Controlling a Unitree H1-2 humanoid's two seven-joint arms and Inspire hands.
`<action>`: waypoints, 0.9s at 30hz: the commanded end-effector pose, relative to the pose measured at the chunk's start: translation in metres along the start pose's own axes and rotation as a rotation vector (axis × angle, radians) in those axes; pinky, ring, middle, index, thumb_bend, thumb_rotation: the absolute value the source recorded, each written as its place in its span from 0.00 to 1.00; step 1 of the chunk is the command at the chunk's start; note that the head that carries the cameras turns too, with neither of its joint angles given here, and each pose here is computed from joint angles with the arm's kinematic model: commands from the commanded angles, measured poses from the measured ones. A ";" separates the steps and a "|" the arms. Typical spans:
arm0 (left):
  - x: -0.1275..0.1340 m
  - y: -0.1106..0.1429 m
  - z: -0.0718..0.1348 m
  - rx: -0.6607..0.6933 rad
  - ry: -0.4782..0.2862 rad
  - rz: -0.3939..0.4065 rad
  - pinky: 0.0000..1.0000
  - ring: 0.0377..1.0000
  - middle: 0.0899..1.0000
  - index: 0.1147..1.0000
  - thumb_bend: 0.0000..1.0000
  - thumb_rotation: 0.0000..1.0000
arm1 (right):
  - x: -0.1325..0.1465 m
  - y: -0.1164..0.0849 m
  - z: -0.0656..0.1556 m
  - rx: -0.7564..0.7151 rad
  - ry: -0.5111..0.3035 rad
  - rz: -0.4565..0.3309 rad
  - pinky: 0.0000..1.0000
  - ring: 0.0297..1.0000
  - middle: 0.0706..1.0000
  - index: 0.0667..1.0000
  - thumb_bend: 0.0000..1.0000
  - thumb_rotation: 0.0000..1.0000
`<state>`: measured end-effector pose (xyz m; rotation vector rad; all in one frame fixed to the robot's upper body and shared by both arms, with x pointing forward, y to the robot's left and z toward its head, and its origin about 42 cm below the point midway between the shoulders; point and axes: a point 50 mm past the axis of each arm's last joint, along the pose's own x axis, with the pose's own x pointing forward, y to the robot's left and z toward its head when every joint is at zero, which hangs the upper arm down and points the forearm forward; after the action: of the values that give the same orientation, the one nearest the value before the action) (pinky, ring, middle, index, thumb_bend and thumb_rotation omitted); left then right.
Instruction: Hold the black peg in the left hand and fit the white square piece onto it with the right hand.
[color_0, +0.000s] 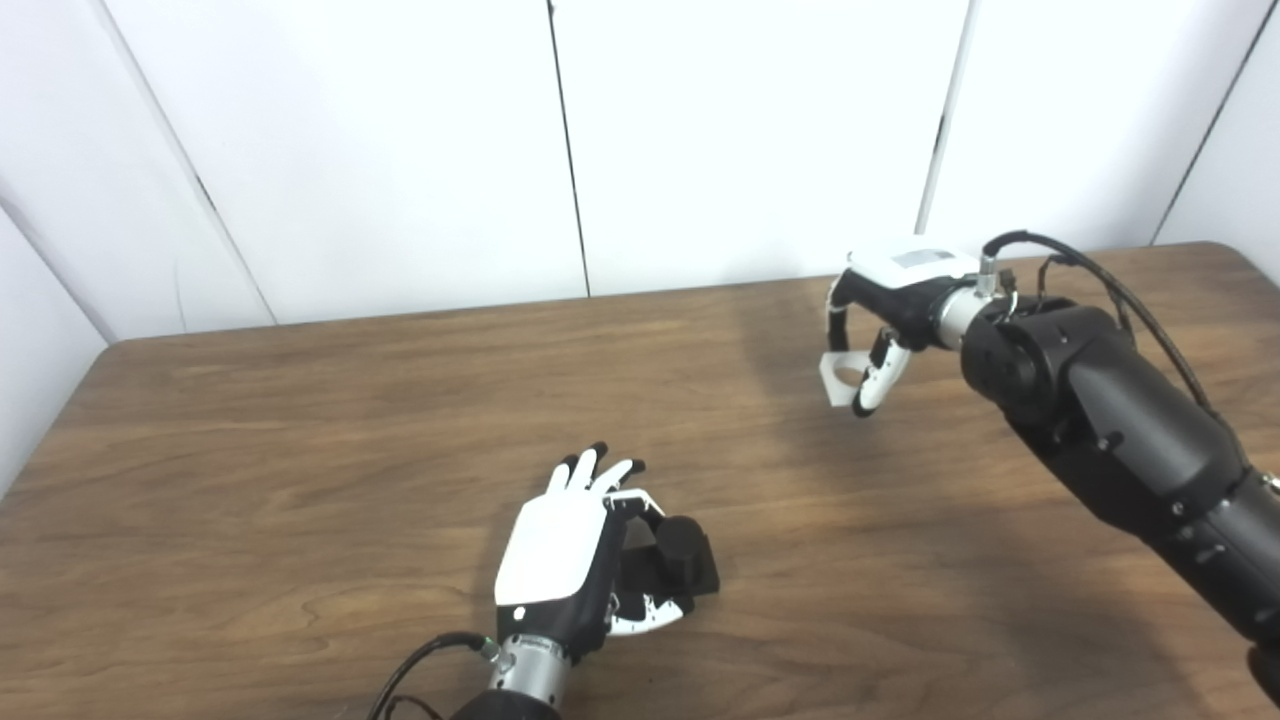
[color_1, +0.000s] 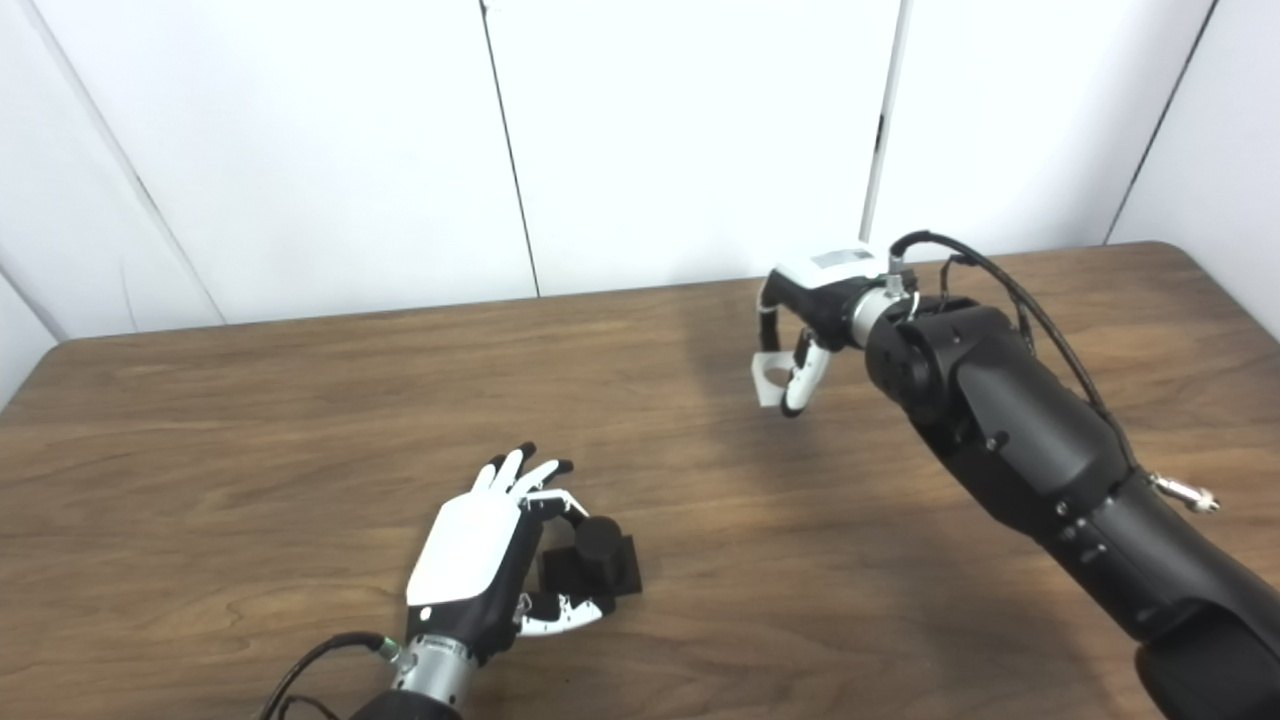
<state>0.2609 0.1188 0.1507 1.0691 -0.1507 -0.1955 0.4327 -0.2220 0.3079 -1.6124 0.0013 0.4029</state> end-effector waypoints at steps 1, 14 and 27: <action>0.000 -0.005 -0.012 0.054 0.055 -0.026 1.00 1.00 0.89 0.43 0.52 0.08 | -0.011 -0.031 0.011 -0.031 -0.027 -0.086 1.00 1.00 0.86 0.45 0.53 0.14; -0.001 -0.006 -0.011 0.056 0.056 -0.025 1.00 1.00 0.89 0.43 0.52 0.08 | -0.045 -0.036 0.058 -0.067 -0.191 -0.077 1.00 1.00 0.86 0.45 0.52 0.14; 0.000 -0.006 -0.009 0.050 0.056 -0.023 1.00 1.00 0.88 0.43 0.52 0.08 | -0.060 -0.033 0.089 -0.046 -0.284 -0.073 1.00 1.00 0.87 0.45 0.52 0.14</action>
<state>0.2608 0.1163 0.1508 1.0743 -0.1508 -0.1917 0.3659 -0.1509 0.3269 -1.5601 -0.1887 0.6428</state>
